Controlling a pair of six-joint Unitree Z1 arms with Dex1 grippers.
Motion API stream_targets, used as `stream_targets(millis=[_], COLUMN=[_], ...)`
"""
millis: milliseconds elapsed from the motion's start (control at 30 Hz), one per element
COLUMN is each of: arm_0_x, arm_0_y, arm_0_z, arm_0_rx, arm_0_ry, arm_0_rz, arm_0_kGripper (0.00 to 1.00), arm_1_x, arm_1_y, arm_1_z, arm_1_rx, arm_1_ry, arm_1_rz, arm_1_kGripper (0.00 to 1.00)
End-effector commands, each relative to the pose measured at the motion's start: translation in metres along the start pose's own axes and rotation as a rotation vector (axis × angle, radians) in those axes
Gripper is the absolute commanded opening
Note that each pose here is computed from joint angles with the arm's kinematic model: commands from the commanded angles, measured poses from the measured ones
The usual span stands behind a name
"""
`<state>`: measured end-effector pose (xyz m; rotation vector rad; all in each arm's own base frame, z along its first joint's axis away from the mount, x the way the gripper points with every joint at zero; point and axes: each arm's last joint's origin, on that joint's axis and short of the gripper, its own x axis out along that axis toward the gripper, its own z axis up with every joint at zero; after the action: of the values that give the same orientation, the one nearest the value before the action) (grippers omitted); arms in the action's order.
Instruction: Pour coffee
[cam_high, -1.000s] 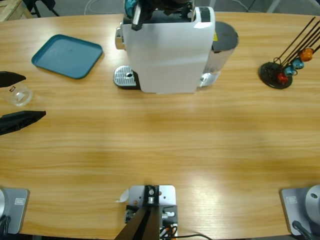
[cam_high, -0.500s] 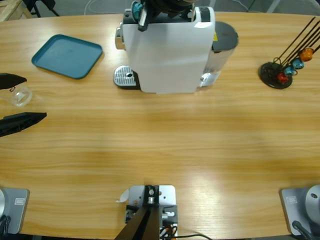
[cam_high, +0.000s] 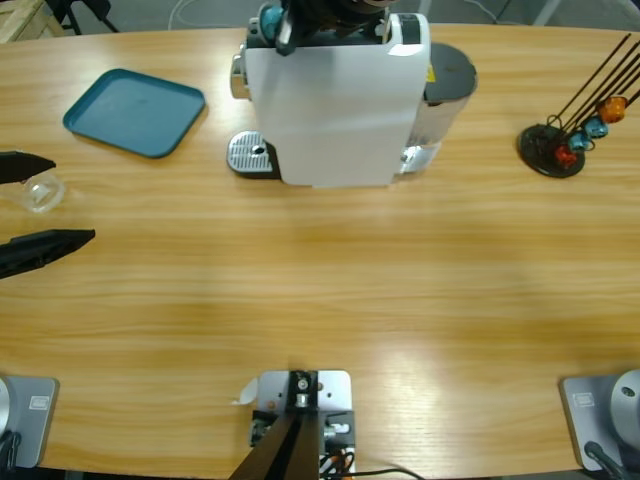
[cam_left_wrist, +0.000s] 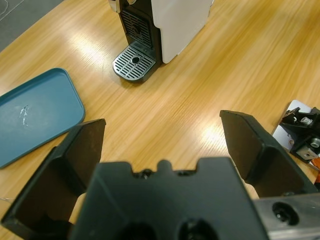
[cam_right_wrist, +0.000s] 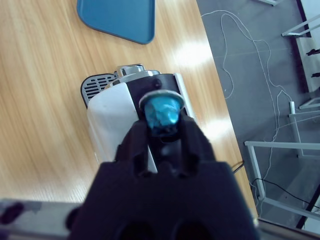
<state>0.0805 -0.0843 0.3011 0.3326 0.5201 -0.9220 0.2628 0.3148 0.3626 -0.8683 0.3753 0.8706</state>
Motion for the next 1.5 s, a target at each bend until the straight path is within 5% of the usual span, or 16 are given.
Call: stream_targets(millis=[33,100,167,233,300,333,733,933,1100,1500], arm_0_x=[-0.003,-0.003,-0.002,-0.003,-0.002,-0.003,-0.001,-0.005,-0.004,-0.001], arm_0_y=[-0.002,-0.002,-0.002,-0.002,-0.002,-0.002,0.001,0.001,0.001,0.001], arm_0_z=[-0.014,-0.015,-0.016,-0.016,-0.015,-0.015,-0.008,-0.007,-0.004,-0.008], arm_0_rx=[-0.018,-0.02,-0.023,-0.025,-0.027,-0.031,-0.035,-0.034,-0.036,-0.043], arm_0_ry=[0.008,0.011,0.011,0.009,0.008,0.003,-0.023,-0.039,-0.042,-0.023], arm_0_rz=[0.021,0.02,0.02,0.02,0.023,0.027,0.072,0.072,0.073,0.068], arm_0_kGripper=[1.0,1.0,1.0,1.0,1.0,1.0,1.0,1.0,1.0,1.0], arm_1_x=[0.019,0.013,0.002,-0.014,-0.034,-0.045,-0.146,-0.106,-0.062,-0.049], arm_1_y=[0.005,0.003,-0.001,-0.004,-0.003,-0.002,0.036,0.0,-0.006,-0.006], arm_1_z=[-0.014,-0.012,-0.008,-0.002,0.0,-0.002,-0.076,-0.045,-0.029,-0.018], arm_1_rx=[0.018,0.026,0.04,0.07,0.113,0.137,0.818,1.082,1.171,1.32], arm_1_ry=[0.054,0.038,0.001,-0.057,-0.111,-0.118,-0.063,-0.219,-0.217,-0.309], arm_1_rz=[0.003,-0.012,-0.019,0.003,0.065,0.073,-0.119,-0.366,-0.38,-0.292], arm_1_kGripper=[0.913,0.911,0.777,0.491,0.032,0.0,0.0,0.0,0.0,0.0])
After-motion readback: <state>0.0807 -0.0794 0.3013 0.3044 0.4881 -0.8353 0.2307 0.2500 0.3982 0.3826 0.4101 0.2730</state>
